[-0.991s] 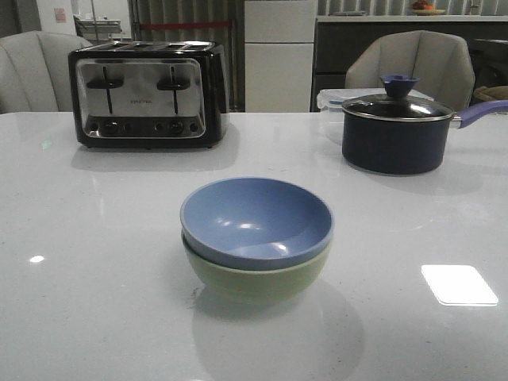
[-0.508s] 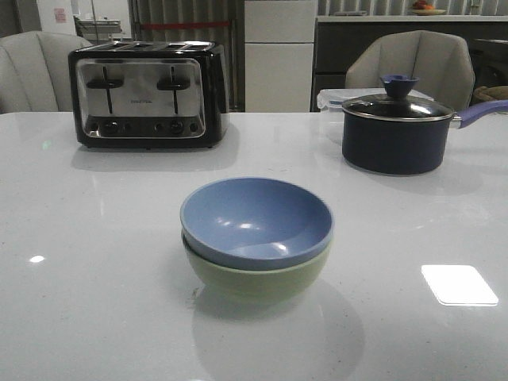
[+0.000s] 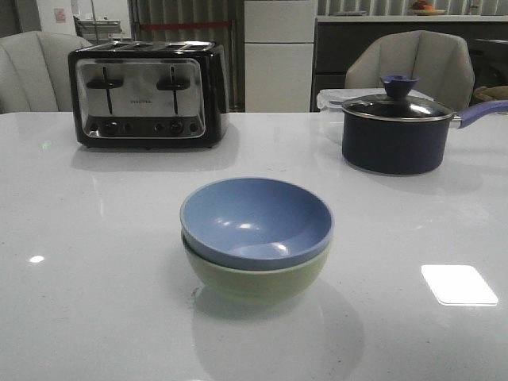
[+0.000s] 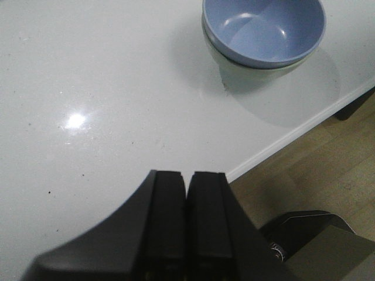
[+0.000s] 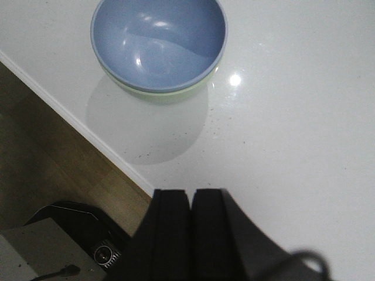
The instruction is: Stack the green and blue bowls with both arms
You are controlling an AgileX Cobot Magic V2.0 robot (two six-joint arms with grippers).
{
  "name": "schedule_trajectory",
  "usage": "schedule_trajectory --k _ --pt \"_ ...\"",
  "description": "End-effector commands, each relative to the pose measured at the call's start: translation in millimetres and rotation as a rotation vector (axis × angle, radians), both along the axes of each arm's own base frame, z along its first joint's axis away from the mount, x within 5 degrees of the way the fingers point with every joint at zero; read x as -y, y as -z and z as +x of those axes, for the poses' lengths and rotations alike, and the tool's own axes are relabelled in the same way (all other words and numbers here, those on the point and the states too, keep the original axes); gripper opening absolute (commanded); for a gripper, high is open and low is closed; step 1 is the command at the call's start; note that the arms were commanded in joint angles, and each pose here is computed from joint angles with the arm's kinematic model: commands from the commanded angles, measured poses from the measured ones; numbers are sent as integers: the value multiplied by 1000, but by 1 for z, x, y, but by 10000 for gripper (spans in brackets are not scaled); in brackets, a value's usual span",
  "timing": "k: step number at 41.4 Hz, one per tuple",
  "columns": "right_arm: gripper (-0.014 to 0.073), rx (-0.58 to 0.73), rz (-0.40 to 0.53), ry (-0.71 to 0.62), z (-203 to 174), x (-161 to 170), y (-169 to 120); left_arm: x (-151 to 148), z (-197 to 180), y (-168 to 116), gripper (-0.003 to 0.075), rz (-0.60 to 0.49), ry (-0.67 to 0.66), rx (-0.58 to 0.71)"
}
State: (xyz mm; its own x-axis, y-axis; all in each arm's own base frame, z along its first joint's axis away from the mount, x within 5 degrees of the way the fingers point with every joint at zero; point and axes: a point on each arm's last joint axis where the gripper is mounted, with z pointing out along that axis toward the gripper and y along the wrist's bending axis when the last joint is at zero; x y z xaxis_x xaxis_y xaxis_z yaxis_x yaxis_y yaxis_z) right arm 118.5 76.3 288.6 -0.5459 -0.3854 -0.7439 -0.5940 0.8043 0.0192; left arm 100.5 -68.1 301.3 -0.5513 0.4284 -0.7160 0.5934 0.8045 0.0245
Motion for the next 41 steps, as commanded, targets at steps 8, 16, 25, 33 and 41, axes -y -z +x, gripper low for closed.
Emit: schedule_trajectory --k 8,16,25,33,41 --pt "55 78 36 3 4 -1 -13 -23 -12 -23 93 -113 -118 227" --pt "55 78 36 3 4 -1 -13 -48 -35 -5 93 -215 -292 483" --pt "55 78 36 3 4 -1 -13 -61 -51 45 93 -275 -440 761" --pt "55 77 36 3 4 -1 -13 -64 -48 80 93 -330 -498 832" --pt "55 79 37 3 4 -1 -13 -63 -47 85 93 -354 -477 870"
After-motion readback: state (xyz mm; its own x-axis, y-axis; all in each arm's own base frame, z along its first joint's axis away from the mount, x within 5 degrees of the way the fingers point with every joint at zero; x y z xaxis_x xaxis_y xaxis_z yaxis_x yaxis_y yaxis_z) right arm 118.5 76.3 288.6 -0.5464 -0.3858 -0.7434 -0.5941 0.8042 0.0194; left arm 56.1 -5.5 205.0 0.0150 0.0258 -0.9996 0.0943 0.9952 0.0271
